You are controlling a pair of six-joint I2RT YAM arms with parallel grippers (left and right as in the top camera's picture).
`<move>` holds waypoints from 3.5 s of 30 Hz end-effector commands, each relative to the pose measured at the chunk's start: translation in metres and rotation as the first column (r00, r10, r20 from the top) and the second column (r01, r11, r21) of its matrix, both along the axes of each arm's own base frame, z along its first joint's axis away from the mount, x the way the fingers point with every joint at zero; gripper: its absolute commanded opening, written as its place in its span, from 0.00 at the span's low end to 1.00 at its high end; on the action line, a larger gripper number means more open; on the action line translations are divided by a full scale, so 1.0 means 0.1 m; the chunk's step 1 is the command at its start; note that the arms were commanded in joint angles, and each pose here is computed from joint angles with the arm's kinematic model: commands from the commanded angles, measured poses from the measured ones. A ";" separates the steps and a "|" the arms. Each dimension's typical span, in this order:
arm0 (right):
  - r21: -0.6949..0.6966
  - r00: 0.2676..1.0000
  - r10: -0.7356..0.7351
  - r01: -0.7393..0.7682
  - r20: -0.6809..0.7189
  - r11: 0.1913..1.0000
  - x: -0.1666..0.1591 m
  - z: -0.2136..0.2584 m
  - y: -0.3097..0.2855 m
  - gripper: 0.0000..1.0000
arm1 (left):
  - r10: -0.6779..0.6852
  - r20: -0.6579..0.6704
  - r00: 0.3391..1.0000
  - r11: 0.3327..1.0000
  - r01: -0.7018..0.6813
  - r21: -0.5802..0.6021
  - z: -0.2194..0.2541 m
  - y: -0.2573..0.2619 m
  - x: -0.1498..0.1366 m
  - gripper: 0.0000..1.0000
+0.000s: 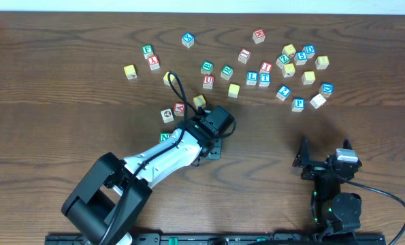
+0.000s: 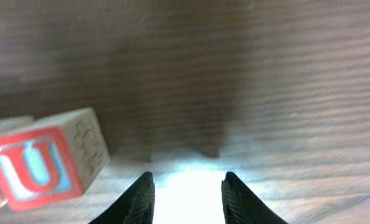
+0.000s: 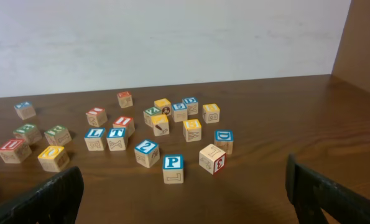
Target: Spell out NEURIPS
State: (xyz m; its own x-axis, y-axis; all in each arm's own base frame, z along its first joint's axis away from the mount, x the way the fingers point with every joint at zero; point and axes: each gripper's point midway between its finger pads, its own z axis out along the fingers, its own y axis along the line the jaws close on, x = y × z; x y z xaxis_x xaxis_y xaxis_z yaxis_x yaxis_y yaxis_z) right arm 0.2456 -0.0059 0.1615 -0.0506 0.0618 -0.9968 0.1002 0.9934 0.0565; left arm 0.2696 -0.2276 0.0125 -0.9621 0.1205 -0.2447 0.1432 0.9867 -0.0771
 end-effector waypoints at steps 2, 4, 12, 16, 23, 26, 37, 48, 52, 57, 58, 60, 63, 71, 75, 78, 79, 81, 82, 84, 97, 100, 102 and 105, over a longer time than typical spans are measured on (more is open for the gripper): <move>-0.009 1.000 0.001 -0.001 -0.005 1.000 0.00 -0.01 0.00 0.99 | 0.006 0.031 0.999 1.000 -0.005 -0.031 0.03 -0.09 0.11 0.35; -0.009 1.000 0.000 -0.001 -0.005 1.000 0.00 -0.01 0.00 0.99 | 0.017 0.059 0.998 1.000 -0.017 -0.003 0.04 -0.04 0.16 0.35; -0.009 1.000 0.000 -0.001 -0.005 1.000 0.00 -0.01 0.00 0.99 | 0.035 0.091 0.995 0.995 -0.043 0.086 0.04 0.14 0.19 0.35; -0.009 1.000 0.000 -0.001 -0.005 1.000 0.00 -0.01 0.00 0.99 | 0.034 0.079 0.996 0.994 -0.042 0.098 0.03 0.17 0.16 0.35; -0.009 1.000 0.000 -0.001 -0.005 1.000 0.00 -0.01 0.00 0.99 | 0.033 0.074 0.997 0.994 -0.041 0.103 0.02 0.18 0.14 0.35; -0.009 1.000 0.000 -0.001 -0.005 1.000 0.00 -0.01 0.00 0.99 | 0.033 0.071 0.997 0.994 -0.041 0.106 0.02 0.18 0.14 0.35; -0.009 1.000 0.000 -0.001 -0.005 1.000 0.00 -0.01 0.00 0.99 | 0.033 0.071 0.997 0.993 -0.041 0.107 0.02 0.19 0.14 0.35; -0.009 1.000 0.000 -0.001 -0.005 1.000 0.00 -0.01 0.00 0.99 | 0.036 0.072 0.997 0.991 -0.045 0.130 0.02 0.23 0.13 0.35; -0.009 1.000 0.000 -0.001 -0.005 1.000 0.00 -0.01 0.00 0.99 | 0.036 0.072 0.997 0.991 -0.045 0.129 0.02 0.23 0.13 0.35; -0.009 1.000 0.000 -0.001 -0.005 1.000 0.00 -0.01 0.00 0.99 | 0.034 0.078 0.996 0.992 -0.043 0.117 0.03 0.21 0.15 0.35; -0.009 1.000 0.000 0.000 -0.005 1.000 0.00 -0.01 0.00 0.99 | 0.009 0.074 0.997 0.995 -0.016 0.101 0.04 0.16 0.15 0.35; -0.009 1.000 0.000 -0.001 -0.005 1.000 0.00 -0.01 0.00 0.99 | -0.044 0.064 0.997 0.998 0.040 0.058 0.06 0.04 0.14 0.35; -0.009 1.000 0.000 -0.001 -0.005 1.000 0.00 -0.01 0.00 0.99 | -0.053 0.080 0.995 0.998 0.051 0.024 0.14 -0.05 0.20 0.35; -0.009 1.000 0.001 -0.001 -0.005 1.000 0.00 -0.01 0.00 0.99 | -0.049 0.148 0.988 0.997 0.056 -0.049 0.51 -0.23 0.36 0.35; -0.009 1.000 0.000 -0.001 -0.005 1.000 0.00 -0.01 0.00 0.99 | -0.044 0.183 0.982 0.995 0.059 -0.078 0.74 -0.26 0.39 0.35; -0.009 1.000 0.000 -0.001 -0.005 1.000 0.00 -0.01 0.00 0.99 | -0.039 0.212 0.977 0.993 0.061 -0.102 0.91 -0.25 0.39 0.36; -0.009 1.000 0.000 -0.001 -0.005 1.000 0.00 -0.01 0.00 0.99 | -0.037 0.221 0.975 0.992 0.062 -0.110 0.97 -0.25 0.38 0.39; -0.009 1.000 0.000 -0.001 -0.005 1.000 0.00 -0.01 0.00 0.99 | -0.034 0.235 0.971 0.991 0.064 -0.122 1.06 -0.24 0.37 0.43; -0.009 1.000 0.000 -0.001 -0.005 1.000 0.00 -0.01 0.00 0.99 | -0.032 0.241 0.970 0.990 0.064 -0.126 1.10 -0.23 0.36 0.45; -0.009 1.000 0.000 -0.001 -0.005 1.000 0.00 -0.01 0.00 0.99 | -0.031 0.247 0.969 0.989 0.065 -0.131 1.17 -0.21 0.34 0.50; -0.009 1.000 0.000 -0.001 -0.005 1.000 0.00 -0.01 0.00 0.99 | -0.024 0.257 0.966 0.988 0.061 -0.139 1.57 -0.21 0.37 0.67; -0.009 1.000 0.000 -0.001 -0.005 1.000 0.00 -0.01 0.00 0.99 | -0.010 0.255 0.967 0.990 0.046 -0.137 1.60 -0.16 0.40 0.69; -0.009 1.000 0.000 -0.001 -0.005 1.000 0.00 -0.01 0.00 0.99 | 0.002 0.251 0.968 0.990 0.033 -0.134 1.60 -0.11 0.42 0.69; -0.009 1.000 0.001 -0.001 -0.005 1.000 0.00 -0.01 0.00 0.99 | 0.025 0.249 0.968 0.991 0.008 -0.130 1.60 -0.02 0.48 0.70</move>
